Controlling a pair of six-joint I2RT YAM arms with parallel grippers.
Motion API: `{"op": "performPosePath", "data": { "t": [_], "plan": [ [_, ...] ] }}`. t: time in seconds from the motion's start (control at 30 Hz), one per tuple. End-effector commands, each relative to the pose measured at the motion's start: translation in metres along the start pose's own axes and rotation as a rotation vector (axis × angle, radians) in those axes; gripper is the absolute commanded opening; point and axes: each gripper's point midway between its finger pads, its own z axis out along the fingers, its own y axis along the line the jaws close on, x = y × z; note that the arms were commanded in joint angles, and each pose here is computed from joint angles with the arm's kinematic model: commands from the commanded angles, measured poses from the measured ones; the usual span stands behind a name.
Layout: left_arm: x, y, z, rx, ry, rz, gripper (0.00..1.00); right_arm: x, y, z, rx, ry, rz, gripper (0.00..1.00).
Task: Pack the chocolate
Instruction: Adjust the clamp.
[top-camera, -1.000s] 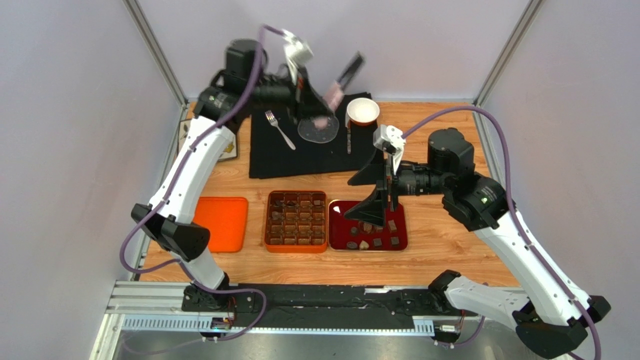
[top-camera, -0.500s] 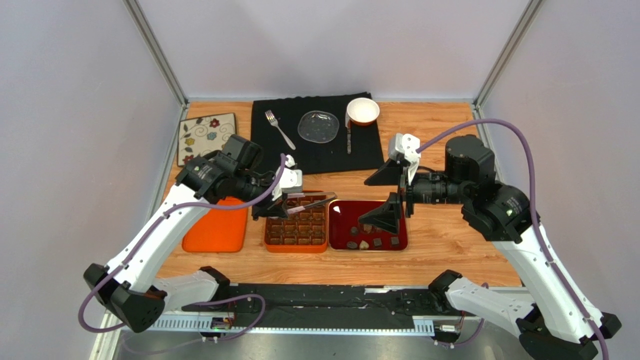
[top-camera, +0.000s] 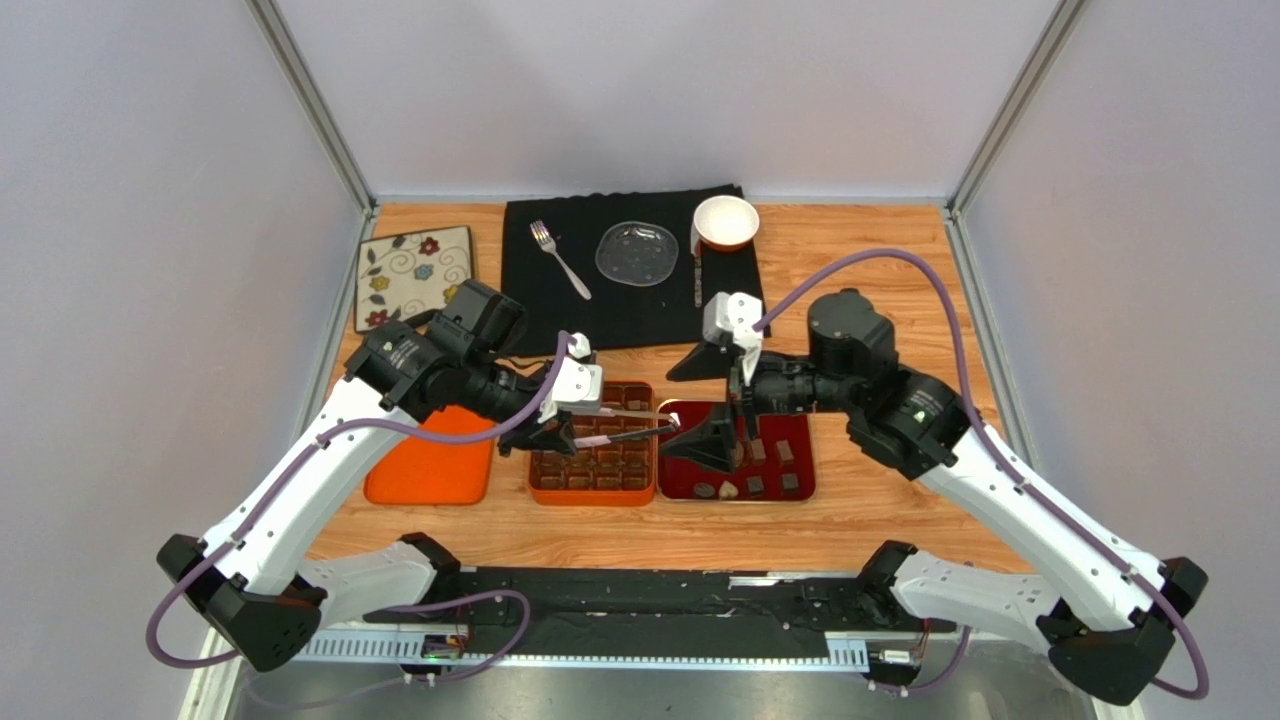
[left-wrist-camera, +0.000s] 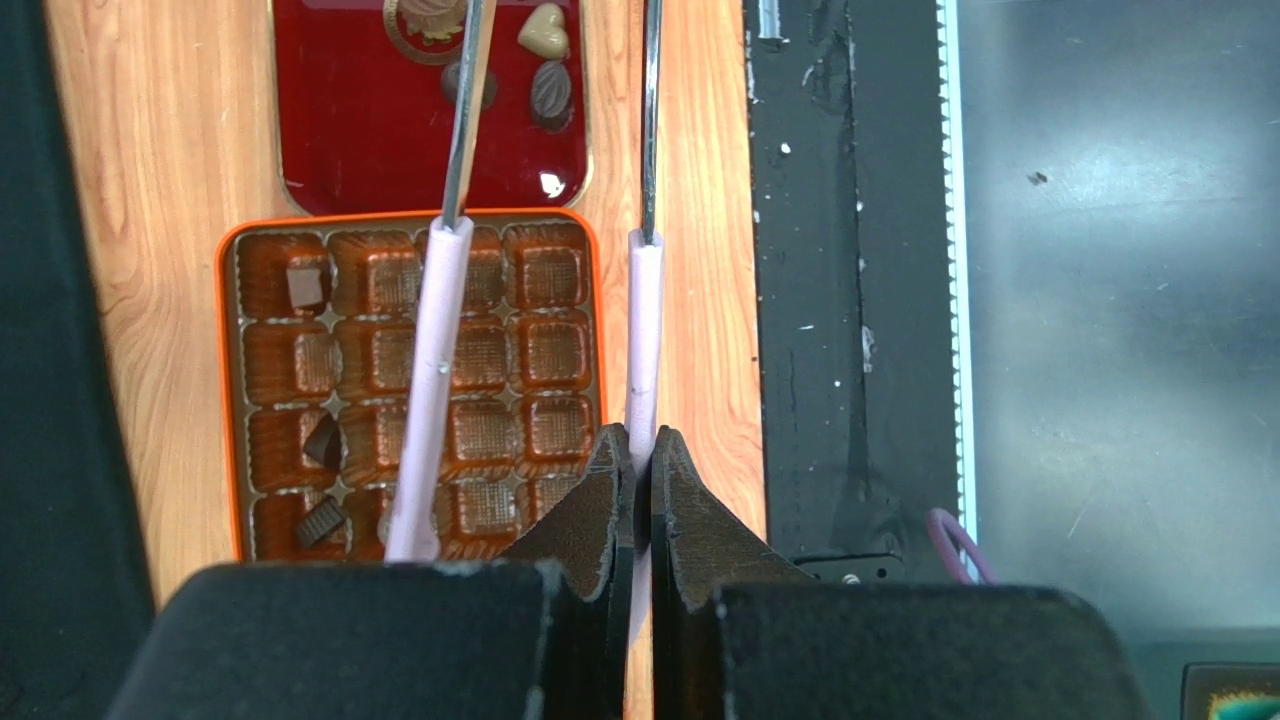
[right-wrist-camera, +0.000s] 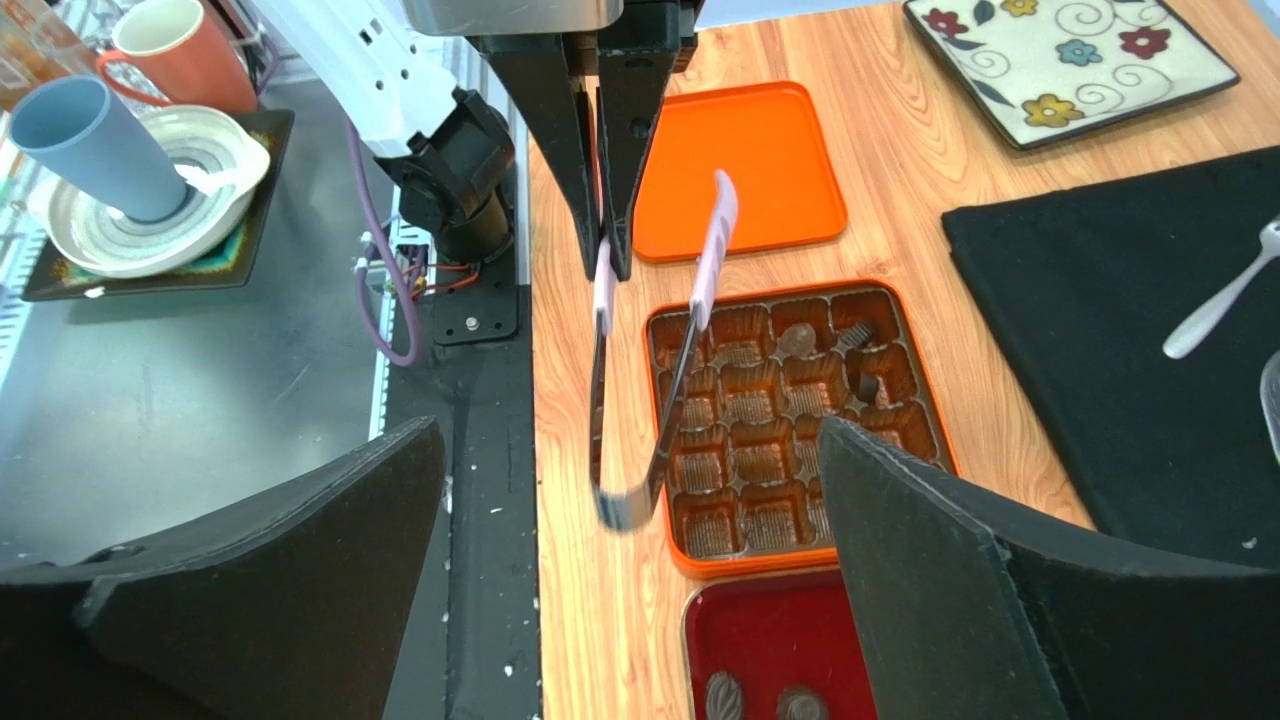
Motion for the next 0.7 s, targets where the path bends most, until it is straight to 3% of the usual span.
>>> {"op": "performPosePath", "data": {
  "t": [0.0, 0.17, 0.67],
  "plan": [
    [-0.012, -0.006, -0.003, 0.019, -0.045, 0.041, 0.0, -0.01, -0.012, 0.025, 0.045, -0.045, -0.084, 1.0],
    [-0.014, -0.005, -0.003, 0.007, -0.054, 0.042, 0.0, 0.006, -0.014, 0.049, 0.068, -0.029, -0.087, 0.97],
    [-0.014, -0.005, -0.004, -0.019, -0.07, 0.029, 0.0, 0.003, -0.027, 0.07, 0.201, -0.179, -0.118, 0.85]
  ]
}}
